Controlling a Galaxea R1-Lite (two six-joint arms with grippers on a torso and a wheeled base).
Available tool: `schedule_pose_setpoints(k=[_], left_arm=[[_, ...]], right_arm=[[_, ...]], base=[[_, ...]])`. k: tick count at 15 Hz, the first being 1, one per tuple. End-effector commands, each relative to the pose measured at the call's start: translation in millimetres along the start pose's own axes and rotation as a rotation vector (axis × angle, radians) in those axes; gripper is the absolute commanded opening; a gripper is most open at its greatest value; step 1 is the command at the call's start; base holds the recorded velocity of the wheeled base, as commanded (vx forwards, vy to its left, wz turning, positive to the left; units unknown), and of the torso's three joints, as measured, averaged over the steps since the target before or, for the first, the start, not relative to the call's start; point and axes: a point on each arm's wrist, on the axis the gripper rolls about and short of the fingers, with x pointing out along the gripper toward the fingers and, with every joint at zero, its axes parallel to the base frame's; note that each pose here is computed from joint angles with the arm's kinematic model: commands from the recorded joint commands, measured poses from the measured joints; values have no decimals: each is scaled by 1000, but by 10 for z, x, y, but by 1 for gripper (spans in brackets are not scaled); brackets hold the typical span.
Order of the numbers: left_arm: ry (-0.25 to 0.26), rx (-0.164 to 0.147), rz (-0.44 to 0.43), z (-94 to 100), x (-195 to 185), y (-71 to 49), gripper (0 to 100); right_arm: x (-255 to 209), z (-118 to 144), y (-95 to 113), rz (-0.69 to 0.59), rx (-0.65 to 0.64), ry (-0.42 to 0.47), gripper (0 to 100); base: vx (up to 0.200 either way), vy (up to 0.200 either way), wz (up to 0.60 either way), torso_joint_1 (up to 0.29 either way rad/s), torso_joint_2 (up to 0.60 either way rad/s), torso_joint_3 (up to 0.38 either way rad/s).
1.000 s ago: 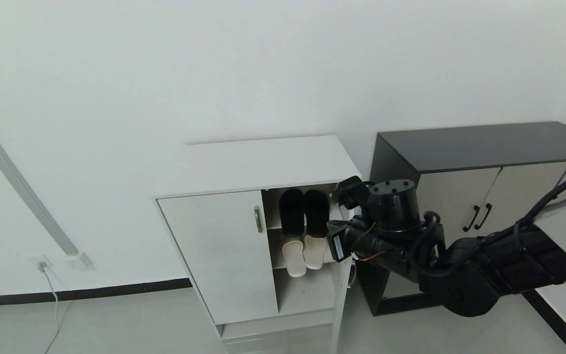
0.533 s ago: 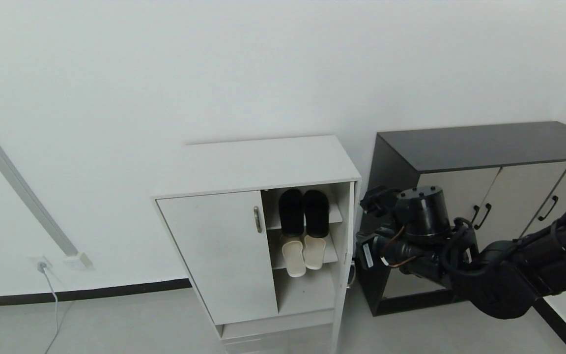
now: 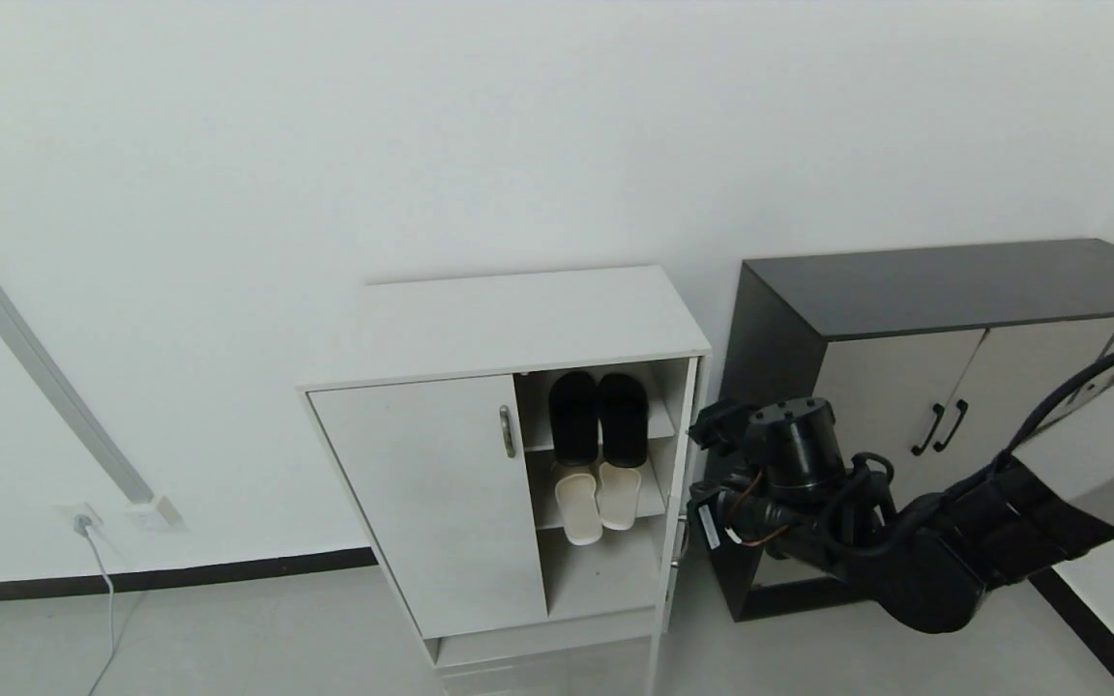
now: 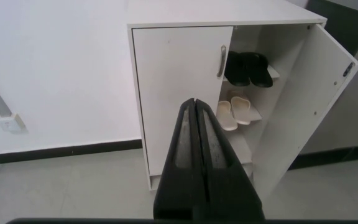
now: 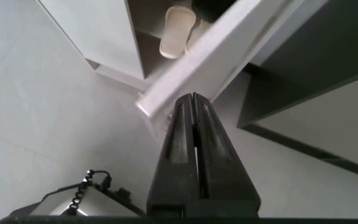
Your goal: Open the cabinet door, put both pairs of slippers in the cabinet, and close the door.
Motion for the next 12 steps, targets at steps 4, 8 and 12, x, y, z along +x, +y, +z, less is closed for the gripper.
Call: schedule_pose_setpoints(k=[4,8,12], left_arm=[[1,-1,2,1,1,0,0],[1,-1,2,1,1,0,0],[1,-1,2,1,1,0,0]], right_arm=[[427,33,29,31,19,-41,0],[730,141,21,64,98,-96,0],[915,295,6,68,189,-220,0]], base=[[0,0,0,0,0,0],[0,0,0,0,0,0],[0,0,0,0,0,0]])
